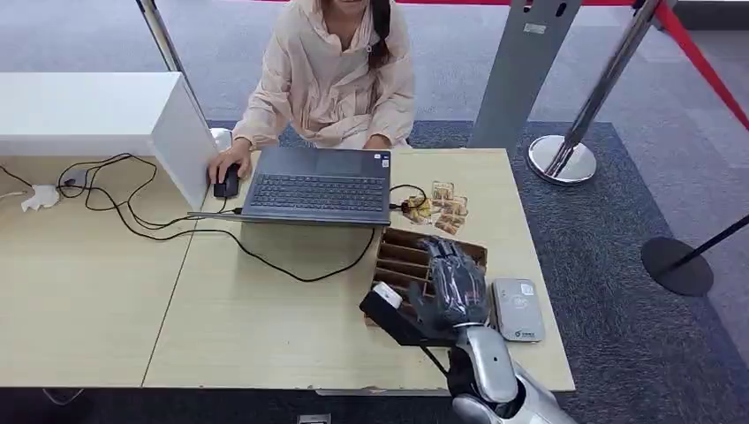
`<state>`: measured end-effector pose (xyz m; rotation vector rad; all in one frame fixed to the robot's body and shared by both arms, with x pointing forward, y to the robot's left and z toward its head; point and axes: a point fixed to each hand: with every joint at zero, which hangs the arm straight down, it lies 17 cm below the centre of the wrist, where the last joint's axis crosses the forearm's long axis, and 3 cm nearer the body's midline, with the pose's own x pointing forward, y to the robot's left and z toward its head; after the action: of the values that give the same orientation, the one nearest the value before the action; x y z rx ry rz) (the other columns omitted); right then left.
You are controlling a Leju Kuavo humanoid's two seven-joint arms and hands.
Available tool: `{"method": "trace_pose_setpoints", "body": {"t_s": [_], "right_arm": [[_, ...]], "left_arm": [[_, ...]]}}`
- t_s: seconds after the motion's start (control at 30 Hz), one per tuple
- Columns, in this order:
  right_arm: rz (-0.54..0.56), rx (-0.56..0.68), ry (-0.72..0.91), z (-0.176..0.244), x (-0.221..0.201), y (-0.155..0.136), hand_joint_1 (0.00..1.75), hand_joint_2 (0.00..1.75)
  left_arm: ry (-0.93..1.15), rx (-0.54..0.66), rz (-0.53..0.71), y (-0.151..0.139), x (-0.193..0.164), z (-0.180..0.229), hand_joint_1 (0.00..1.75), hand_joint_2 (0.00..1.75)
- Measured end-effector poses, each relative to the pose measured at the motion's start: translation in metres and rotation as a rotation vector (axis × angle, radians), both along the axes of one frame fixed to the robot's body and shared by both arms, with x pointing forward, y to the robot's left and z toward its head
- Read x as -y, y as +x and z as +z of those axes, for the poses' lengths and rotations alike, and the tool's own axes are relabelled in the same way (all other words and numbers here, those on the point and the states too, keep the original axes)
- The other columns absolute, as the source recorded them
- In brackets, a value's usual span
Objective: Pass the card to the sensor for recognition and then transmit it.
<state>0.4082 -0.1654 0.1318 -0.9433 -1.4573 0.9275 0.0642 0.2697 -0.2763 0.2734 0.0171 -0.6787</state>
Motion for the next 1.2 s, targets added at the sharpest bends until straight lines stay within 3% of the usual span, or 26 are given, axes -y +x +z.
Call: {"method": "trace_pose_setpoints", "body": {"t_s": [0.7, 1.2], "right_arm": [[0.010, -0.030, -0.009, -0.014, -0.004, -0.007, 0.59, 1.75], [-0.009, -0.076, -0.021, -0.034, 0.002, -0.011, 0.70, 1.75]], "left_arm": [[0.003, 0.002, 0.011, 0.000, -0.001, 0.000, 0.00, 0.00], [0.009, 0.006, 0.013, 0.001, -0.003, 0.000, 0.00, 0.00]]}}
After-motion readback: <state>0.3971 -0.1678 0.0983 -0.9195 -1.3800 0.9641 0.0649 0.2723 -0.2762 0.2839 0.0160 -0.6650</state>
